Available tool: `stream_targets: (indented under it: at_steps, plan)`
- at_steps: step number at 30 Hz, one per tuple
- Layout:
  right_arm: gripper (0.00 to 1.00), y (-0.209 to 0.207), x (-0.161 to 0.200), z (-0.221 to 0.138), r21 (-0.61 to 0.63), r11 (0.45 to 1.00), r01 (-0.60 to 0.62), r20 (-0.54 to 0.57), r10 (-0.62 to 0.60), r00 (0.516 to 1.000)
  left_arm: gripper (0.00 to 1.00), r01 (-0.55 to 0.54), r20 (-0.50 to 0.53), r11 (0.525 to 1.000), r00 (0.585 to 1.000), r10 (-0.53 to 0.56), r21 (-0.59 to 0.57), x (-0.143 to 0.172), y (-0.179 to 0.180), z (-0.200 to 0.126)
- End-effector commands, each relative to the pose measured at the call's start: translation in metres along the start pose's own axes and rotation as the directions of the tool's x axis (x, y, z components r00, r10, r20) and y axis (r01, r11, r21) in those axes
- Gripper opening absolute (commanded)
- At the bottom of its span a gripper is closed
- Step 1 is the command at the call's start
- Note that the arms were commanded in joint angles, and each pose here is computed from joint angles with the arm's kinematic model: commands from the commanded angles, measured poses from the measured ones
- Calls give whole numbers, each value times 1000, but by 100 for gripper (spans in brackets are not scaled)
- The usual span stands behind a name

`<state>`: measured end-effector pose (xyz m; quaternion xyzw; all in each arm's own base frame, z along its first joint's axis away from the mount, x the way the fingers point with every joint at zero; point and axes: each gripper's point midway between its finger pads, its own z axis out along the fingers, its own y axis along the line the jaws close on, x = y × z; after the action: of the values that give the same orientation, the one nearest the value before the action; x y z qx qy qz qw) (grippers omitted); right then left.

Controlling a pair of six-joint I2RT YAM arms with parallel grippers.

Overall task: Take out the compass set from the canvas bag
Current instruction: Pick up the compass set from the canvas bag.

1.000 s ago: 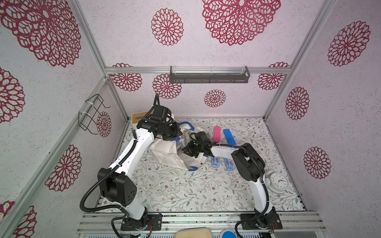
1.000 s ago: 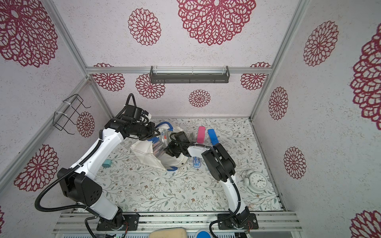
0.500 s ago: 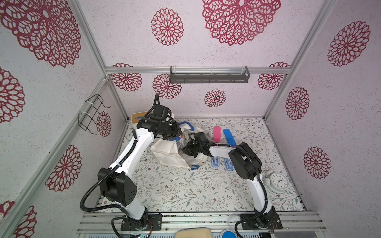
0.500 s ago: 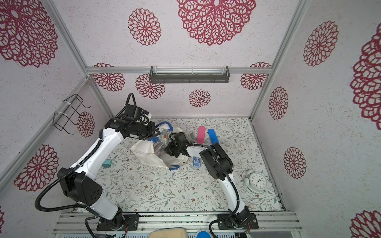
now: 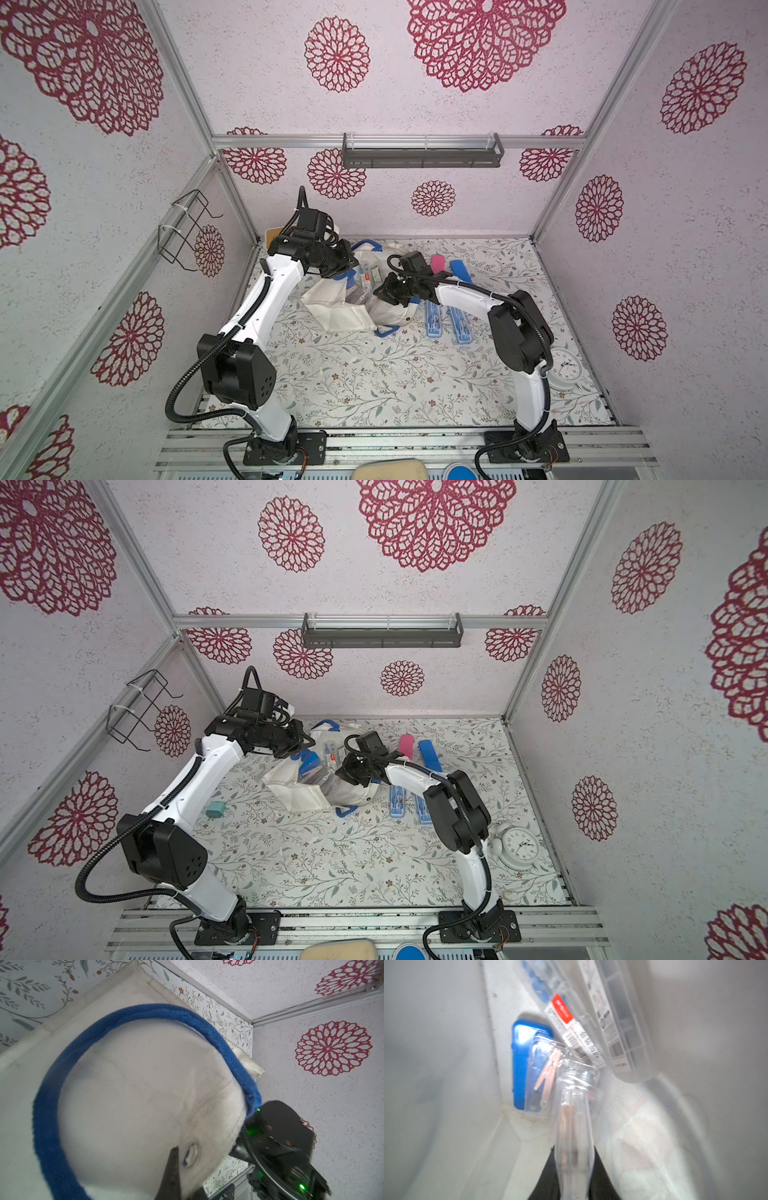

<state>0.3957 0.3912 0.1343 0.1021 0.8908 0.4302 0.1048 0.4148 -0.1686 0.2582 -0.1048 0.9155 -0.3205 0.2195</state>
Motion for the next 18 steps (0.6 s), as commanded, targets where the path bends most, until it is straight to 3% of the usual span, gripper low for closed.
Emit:
stream_targets:
  at_steps: [1, 9, 18]
  plan:
    - [17, 30, -22, -50, -6, 991, 131, 93, -130, 987, 0, 6, 30, 999, 1000, -7, 31, -14, -5, -2]
    - [17, 42, -54, -117, -33, 972, 234, 176, -224, 959, 0, 28, 47, 999, 998, -30, 29, -21, 7, -4]
    - [17, 33, -109, -210, -141, 955, 263, 286, -215, 934, 0, 46, 74, 999, 996, -48, 23, -29, 21, -13]
